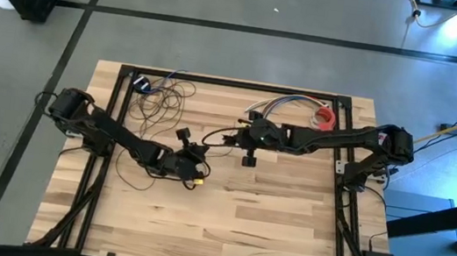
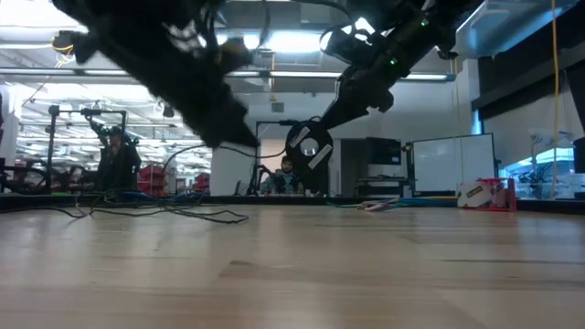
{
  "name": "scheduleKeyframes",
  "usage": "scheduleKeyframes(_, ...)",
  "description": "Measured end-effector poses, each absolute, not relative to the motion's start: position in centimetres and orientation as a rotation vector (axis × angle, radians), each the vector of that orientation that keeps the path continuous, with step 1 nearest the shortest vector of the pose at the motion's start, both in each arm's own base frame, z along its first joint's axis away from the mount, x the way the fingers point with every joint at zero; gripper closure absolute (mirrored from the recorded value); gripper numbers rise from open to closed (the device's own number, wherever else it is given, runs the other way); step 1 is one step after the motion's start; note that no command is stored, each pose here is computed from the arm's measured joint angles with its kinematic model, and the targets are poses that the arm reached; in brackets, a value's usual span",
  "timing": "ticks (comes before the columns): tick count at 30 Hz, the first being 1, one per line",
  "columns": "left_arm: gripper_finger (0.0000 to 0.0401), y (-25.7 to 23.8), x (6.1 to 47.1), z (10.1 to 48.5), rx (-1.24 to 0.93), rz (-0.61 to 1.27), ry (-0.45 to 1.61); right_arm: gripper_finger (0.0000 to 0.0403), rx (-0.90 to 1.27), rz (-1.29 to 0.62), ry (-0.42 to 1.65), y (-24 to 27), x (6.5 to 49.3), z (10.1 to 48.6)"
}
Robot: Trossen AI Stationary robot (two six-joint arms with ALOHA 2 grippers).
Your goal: Coiling cords
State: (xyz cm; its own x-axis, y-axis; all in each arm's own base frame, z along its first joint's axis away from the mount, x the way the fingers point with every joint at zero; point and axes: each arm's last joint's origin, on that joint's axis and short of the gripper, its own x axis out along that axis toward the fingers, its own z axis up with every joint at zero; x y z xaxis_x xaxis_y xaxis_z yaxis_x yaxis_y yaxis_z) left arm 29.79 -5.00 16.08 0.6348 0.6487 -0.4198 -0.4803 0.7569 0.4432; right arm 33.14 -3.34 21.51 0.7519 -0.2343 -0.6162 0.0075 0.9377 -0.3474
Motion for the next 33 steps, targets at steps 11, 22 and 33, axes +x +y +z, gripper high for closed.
scheduleKeyframes(11,0.0278,-3.8,29.7,19.7,0.146,0.564,0.482,0.0400,-0.327,0.050,0.674,-2.8,33.4,21.4)
scheduleKeyframes(22,0.0235,-2.6,30.6,20.3,0.131,0.446,0.438,0.0400,-0.326,0.057,0.646,-2.8,33.9,21.1)
scheduleKeyframes(33,0.0235,-1.5,30.9,20.3,0.081,0.394,0.427,0.0400,-0.312,0.099,0.631,-2.7,33.9,21.1)
